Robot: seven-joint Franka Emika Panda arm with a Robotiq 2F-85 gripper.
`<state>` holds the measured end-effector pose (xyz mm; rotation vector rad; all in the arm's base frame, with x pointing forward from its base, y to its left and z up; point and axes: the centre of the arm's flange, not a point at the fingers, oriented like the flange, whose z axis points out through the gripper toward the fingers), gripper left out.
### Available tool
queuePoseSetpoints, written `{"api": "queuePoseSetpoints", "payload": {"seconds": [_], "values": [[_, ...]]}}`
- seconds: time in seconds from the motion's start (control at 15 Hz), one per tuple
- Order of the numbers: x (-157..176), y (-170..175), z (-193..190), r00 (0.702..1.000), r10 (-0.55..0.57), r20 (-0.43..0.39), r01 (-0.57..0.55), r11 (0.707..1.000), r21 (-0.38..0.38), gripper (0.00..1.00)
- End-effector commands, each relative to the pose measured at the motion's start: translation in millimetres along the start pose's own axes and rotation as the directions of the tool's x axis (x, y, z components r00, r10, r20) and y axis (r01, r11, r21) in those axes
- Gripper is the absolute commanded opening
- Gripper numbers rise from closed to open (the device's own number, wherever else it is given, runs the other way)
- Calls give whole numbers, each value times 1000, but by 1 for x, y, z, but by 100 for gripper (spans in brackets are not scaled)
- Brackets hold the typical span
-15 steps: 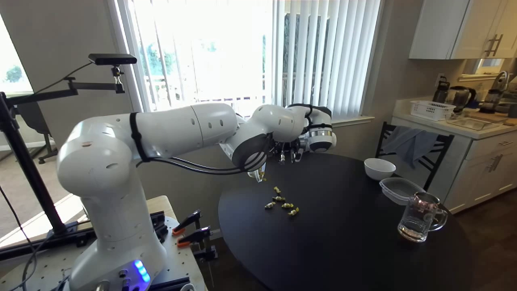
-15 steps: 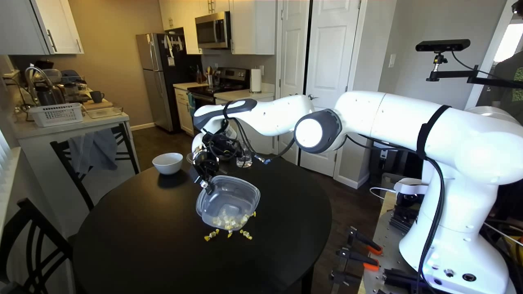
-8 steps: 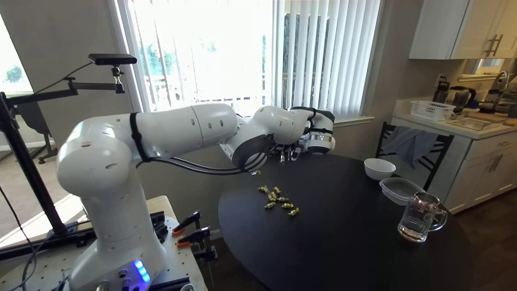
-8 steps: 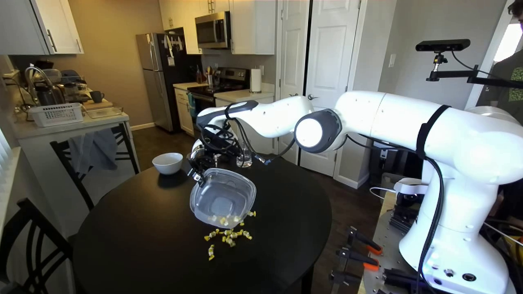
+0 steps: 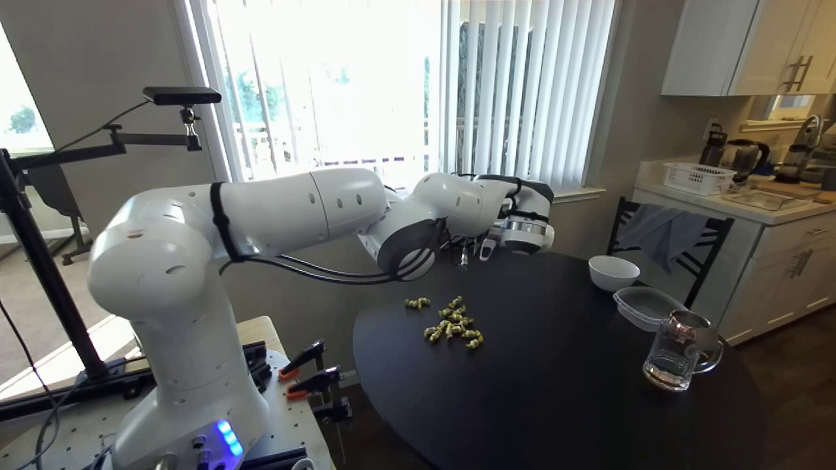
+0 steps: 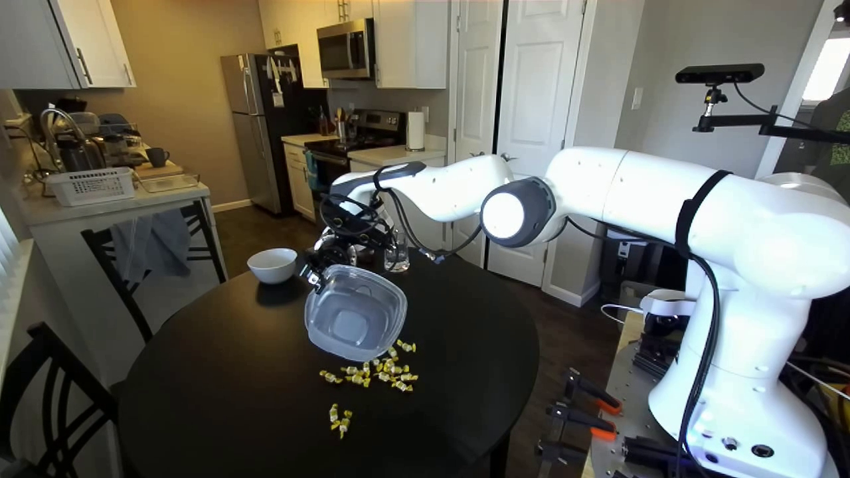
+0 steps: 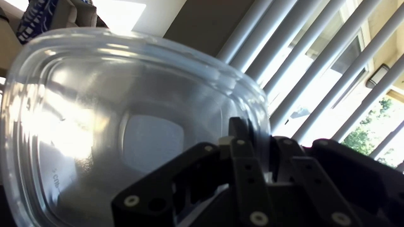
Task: Pick up the clear lunch box with candy and pour all the candy onto the table
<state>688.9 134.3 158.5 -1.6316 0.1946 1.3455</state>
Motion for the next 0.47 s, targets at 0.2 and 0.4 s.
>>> {"api": "queuePoseSetpoints", "payload": {"seconds": [0.2, 0.4], "values": [[49, -39, -20, 987, 93, -132, -107, 989, -102, 1], [57, -46, -7, 977, 101, -186, -130, 980, -152, 1]]}}
